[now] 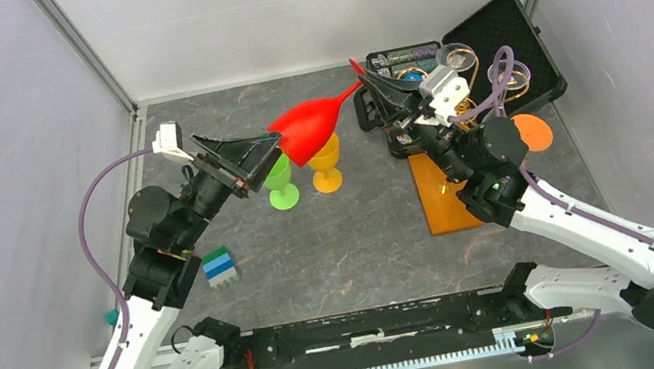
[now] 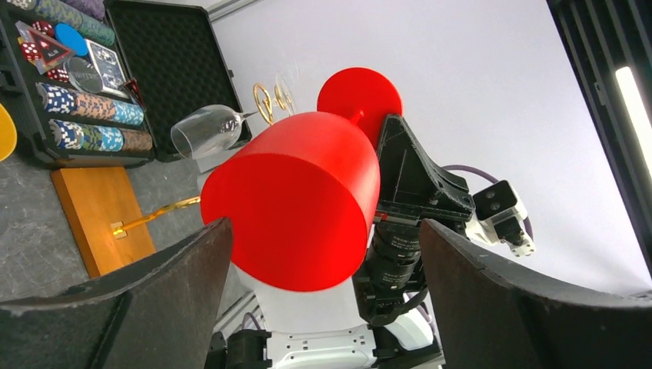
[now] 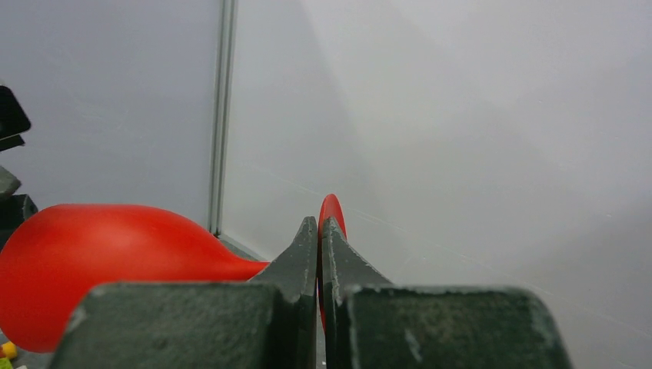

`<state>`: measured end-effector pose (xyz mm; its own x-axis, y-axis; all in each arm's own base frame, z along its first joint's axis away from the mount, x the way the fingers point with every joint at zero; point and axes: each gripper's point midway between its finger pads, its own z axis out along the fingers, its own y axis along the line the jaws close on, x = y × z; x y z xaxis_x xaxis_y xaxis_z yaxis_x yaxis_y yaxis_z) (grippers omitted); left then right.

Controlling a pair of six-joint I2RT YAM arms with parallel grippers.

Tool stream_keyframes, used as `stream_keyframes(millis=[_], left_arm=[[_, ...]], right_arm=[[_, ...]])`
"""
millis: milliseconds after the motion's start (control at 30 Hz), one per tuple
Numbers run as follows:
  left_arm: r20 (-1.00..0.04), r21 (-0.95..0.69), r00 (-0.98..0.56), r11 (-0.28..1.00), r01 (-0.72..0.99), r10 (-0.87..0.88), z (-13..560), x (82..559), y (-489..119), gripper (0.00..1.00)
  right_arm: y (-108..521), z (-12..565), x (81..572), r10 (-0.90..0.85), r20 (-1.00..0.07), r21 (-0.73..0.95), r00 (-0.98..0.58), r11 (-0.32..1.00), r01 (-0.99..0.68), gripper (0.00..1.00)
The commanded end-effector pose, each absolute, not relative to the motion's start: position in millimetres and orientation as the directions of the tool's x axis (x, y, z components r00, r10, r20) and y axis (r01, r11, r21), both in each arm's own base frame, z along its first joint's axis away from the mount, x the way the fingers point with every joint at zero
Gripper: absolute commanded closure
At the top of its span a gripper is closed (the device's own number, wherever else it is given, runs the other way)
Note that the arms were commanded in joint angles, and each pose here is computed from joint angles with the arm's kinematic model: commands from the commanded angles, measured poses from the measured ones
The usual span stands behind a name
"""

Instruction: Take the wine glass off the wine glass rack

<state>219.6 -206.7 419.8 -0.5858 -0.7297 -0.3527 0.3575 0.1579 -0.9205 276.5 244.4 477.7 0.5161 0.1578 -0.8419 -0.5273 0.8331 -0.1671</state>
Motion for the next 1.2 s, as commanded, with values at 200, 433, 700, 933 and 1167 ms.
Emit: stream_keyframes(millis=[200, 433, 700, 933, 1167], left_arm=[[-0.403, -0.871, -0.613, 0.079, 0.485, -0.679, 449.4, 205.0, -218.7, 0.51], [-0.397, -0.868, -0.595, 0.076, 0.49, -0.699, 449.7, 203.9, -214.2, 0.88], [-0.463, -0.839, -0.542, 0.15, 0.523, -0.702, 450.0, 208.5, -210.9, 0.98], [-0.633, -0.762, -0.385, 0.455, 0.46, -0.671, 429.7, 232.0, -186.1, 0.98], [-0.852, -0.509, -0.22, 0.852, 0.128, -0.476, 384.5, 264.9, -112.3, 0.98]], right_arm=[[263.3, 480.1, 271.1, 0.229, -0.835, -0.149, 0.5, 0.78, -0.607, 1.0], [269.7, 474.6, 274.0, 0.242, -0.841, -0.137, 0.484, 0.77, -0.623, 1.0], [270.8, 473.2, 273.0, 0.234, -0.844, -0.147, 0.483, 0.765, -0.627, 0.93], [266.7, 472.0, 271.0, 0.189, -0.834, -0.198, 0.518, 0.774, -0.601, 0.36], [260.5, 463.7, 272.7, 0.089, -0.849, -0.264, 0.52, 0.782, -0.565, 0.25]])
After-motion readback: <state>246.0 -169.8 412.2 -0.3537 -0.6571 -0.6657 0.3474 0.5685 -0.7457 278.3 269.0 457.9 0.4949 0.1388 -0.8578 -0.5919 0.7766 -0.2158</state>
